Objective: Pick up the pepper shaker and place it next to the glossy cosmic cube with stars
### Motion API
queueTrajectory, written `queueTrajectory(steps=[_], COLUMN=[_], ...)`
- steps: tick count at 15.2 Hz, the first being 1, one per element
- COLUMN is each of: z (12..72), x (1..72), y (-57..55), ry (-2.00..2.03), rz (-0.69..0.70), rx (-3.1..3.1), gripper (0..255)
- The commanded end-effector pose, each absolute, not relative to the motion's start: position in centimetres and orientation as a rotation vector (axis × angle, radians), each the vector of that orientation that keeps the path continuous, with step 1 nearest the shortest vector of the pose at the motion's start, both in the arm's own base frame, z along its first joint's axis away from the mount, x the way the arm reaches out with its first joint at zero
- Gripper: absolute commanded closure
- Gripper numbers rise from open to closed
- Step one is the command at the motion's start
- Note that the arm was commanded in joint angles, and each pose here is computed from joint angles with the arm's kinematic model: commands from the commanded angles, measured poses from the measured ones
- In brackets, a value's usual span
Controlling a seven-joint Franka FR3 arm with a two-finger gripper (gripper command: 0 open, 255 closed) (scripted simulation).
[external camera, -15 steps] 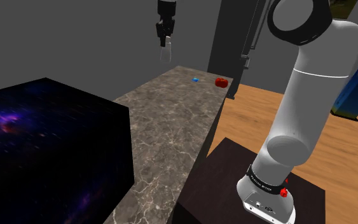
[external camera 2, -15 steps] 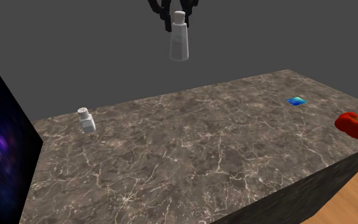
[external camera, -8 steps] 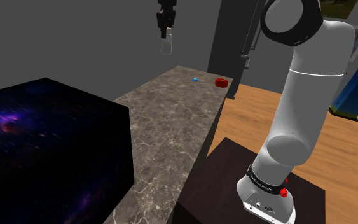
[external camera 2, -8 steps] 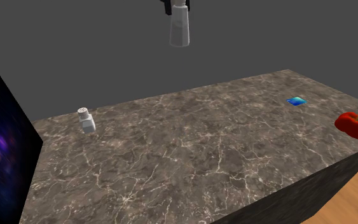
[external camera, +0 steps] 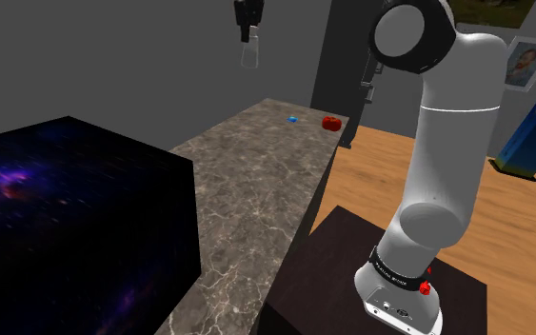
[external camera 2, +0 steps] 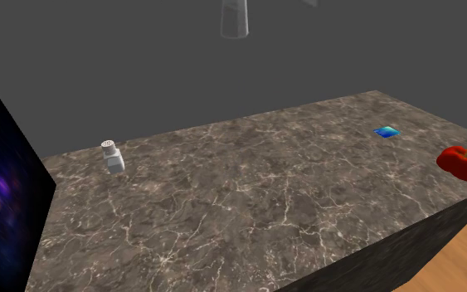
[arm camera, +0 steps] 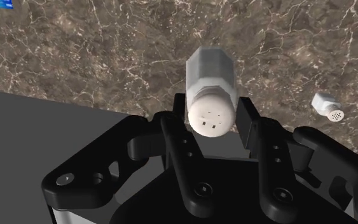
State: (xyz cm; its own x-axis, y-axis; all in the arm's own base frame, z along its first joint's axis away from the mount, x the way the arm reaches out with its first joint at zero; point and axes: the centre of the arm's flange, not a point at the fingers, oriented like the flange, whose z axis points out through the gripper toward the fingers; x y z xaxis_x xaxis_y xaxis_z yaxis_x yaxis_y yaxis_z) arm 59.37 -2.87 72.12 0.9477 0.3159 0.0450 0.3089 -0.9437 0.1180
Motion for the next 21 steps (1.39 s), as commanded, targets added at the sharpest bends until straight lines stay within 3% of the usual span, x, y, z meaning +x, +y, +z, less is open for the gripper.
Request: queueTrajectory(steps=[1, 21], z=[72.4, 72.4], x=[58.5, 42.3], y=[-1.8, 19.1], ry=[0.481, 0.481], rz=[0.096, 0.096], rx=[2.992, 2.992], gripper=[255, 255])
